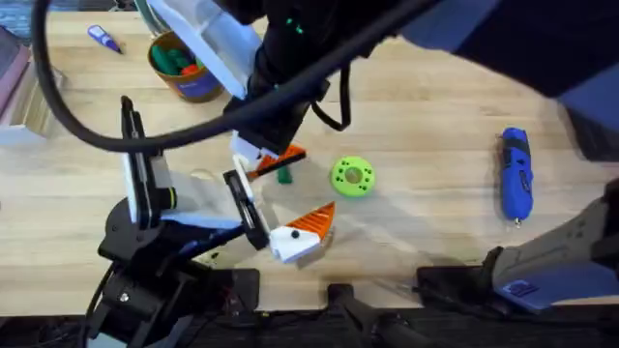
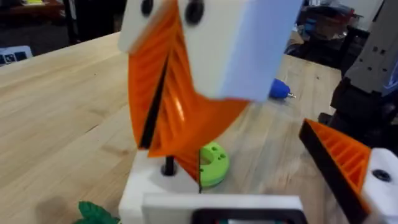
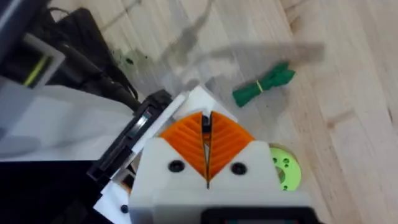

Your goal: Pick up the gripper from the table and insert it into the empty holder that is missing its gripper. Then pick up a screw, insert it into the mounting hole, and use the screwdriver to tighten it. Finally, clean up the table by picking up the vegetable and placing it into the bucket.

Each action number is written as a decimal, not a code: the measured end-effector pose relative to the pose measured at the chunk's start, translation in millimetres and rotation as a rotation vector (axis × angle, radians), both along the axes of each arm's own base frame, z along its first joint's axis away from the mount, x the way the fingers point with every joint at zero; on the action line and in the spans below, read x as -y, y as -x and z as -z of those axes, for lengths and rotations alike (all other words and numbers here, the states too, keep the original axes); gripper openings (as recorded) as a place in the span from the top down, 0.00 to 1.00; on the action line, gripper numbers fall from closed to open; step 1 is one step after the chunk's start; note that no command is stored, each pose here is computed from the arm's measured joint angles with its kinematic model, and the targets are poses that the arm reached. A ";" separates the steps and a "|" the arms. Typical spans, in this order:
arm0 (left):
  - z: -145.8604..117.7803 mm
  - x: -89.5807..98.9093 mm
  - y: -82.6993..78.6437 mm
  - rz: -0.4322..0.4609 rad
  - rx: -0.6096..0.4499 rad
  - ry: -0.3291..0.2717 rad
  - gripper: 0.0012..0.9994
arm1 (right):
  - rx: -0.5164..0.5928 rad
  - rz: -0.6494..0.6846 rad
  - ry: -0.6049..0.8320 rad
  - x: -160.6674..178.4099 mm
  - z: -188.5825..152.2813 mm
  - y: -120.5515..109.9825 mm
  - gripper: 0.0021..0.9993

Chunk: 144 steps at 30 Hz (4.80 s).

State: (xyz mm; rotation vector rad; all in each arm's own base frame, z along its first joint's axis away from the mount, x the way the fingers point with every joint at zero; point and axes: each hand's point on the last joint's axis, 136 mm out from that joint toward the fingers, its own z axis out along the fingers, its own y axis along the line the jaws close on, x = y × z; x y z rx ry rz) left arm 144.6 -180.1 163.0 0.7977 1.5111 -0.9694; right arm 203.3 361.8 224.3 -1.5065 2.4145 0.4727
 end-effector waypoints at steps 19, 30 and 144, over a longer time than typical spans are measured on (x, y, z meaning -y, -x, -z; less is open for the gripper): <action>0.4 0.2 0.4 0.002 -0.009 0.003 0.01 | -0.011 0.013 0.036 1.4 12.4 -7.5 0.21; 0.4 0.6 1.2 0.008 -0.003 0.000 0.01 | 0.036 0.133 -0.035 40.1 -31.1 -40.5 0.01; 0.3 1.1 2.3 0.015 0.001 -0.002 0.99 | -0.054 1.408 0.265 509.7 150.1 -51.6 0.01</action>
